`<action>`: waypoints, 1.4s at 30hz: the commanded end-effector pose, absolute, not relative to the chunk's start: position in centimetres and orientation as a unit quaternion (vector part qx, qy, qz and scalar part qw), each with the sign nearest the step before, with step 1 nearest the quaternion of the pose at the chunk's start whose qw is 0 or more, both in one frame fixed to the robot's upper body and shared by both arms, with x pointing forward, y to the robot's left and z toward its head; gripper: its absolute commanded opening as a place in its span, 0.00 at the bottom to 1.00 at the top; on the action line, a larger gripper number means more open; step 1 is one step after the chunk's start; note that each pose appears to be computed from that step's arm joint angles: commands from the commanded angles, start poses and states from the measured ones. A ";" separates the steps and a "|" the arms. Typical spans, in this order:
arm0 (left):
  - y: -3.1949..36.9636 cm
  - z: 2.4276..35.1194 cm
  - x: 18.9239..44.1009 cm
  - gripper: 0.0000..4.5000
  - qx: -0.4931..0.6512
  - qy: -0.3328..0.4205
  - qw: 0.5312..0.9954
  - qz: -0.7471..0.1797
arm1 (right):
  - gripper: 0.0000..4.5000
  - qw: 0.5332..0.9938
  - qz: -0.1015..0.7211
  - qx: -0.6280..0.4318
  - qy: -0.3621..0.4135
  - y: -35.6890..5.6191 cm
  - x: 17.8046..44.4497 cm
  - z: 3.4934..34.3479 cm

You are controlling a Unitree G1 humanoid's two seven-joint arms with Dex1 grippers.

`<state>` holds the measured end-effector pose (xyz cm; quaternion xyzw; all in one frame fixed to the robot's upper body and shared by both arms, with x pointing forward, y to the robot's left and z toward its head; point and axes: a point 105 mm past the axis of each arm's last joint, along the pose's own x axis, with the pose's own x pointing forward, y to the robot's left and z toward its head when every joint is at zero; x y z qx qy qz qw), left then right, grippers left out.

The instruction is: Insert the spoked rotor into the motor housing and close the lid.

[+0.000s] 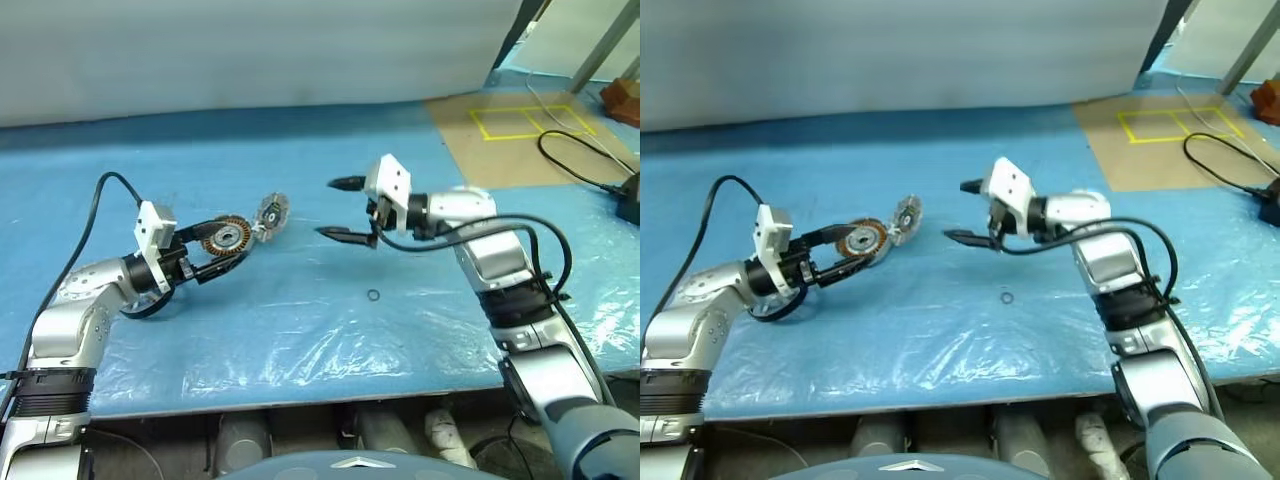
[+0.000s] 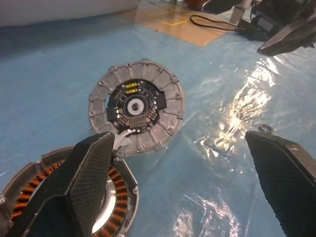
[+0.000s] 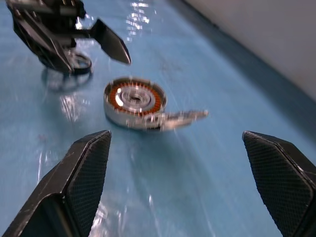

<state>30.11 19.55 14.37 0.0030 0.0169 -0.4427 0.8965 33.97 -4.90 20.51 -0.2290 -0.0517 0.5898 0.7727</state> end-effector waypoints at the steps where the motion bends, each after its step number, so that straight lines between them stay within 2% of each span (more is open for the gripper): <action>1: 20.8 15.4 29.7 1.00 0.001 -0.005 0.910 -0.415 | 1.00 0.738 0.630 -0.220 -0.095 -2.7 33.0 23.9; 4: 22.2 15.1 29.1 1.00 -0.003 0.002 0.920 -0.393 | 1.00 0.703 0.664 -0.230 -0.109 -0.1 32.8 25.9; 10: 24.9 15.7 28.8 1.00 0.011 -0.009 0.940 -0.342 | 1.00 0.662 0.697 -0.262 -0.088 4.3 34.0 26.1; 13: 25.7 15.9 28.4 1.00 0.012 -0.016 0.947 -0.321 | 1.00 0.637 0.711 -0.288 -0.071 6.3 34.2 24.8; 19: 25.8 16.3 27.2 1.00 0.017 -0.035 0.953 -0.299 | 1.00 0.634 0.704 -0.322 0.014 8.5 35.9 20.4; 27: 25.3 15.3 26.1 1.00 0.001 -0.029 0.957 -0.288 | 1.00 0.597 0.676 -0.431 0.024 11.8 35.5 19.5; 31: 25.8 16.0 25.5 1.00 -0.012 -0.047 0.963 -0.265 | 1.00 0.576 0.654 -0.489 0.034 12.7 35.3 17.7; 35: 26.4 15.5 24.4 1.00 -0.011 -0.030 0.966 -0.255 | 1.00 0.555 0.657 -0.507 0.050 12.8 34.8 15.8; 42: 26.9 15.3 23.8 1.00 -0.009 -0.032 0.971 -0.237 | 1.00 0.575 0.649 -0.493 0.068 12.8 34.8 13.9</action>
